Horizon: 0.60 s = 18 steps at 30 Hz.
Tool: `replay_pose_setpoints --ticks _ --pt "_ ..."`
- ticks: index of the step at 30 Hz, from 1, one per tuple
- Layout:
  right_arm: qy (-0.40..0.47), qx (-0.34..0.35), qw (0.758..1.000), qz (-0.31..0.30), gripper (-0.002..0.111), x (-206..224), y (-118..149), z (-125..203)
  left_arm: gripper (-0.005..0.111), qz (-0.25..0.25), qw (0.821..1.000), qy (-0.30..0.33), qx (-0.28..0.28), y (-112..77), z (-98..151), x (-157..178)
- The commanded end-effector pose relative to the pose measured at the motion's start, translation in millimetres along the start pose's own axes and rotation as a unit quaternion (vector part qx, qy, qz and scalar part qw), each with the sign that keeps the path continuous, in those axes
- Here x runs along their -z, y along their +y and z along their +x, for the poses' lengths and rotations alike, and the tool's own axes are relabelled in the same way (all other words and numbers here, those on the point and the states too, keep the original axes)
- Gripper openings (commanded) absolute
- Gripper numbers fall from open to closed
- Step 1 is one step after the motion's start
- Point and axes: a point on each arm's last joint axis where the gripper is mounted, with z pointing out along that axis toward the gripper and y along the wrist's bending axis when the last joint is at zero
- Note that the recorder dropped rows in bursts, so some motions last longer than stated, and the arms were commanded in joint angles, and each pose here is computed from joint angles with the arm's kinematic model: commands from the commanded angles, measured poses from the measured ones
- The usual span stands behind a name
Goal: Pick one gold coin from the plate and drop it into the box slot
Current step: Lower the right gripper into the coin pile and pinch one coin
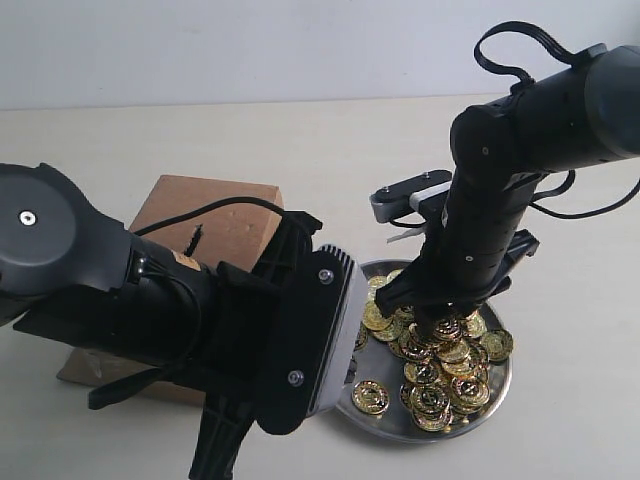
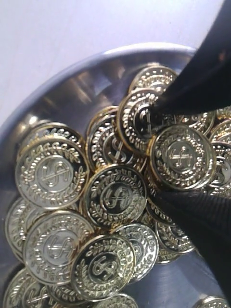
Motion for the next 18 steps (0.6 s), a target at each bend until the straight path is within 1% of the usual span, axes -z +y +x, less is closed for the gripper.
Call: replay_pose_setpoints --ticks 1,7,13,18 --pt "0.002 -0.001 1.000 0.000 0.046 0.0 0.5 -0.9 0.000 0.000 1.000 -0.005 0.002 0.5 -2.6 1.6" --pt "0.007 -0.002 1.000 -0.001 0.045 -0.7 0.7 0.0 0.000 0.000 1.000 -0.005 0.002 0.5 -2.6 1.6" --pt "0.024 -0.003 1.000 0.000 0.040 -7.3 0.6 1.5 0.000 0.000 1.000 -0.005 0.002 0.5 -2.6 1.6" --pt "0.027 -0.007 1.000 -0.003 0.040 -9.2 1.2 1.7 0.000 0.000 1.000 -0.005 0.002 0.5 -2.6 1.6"
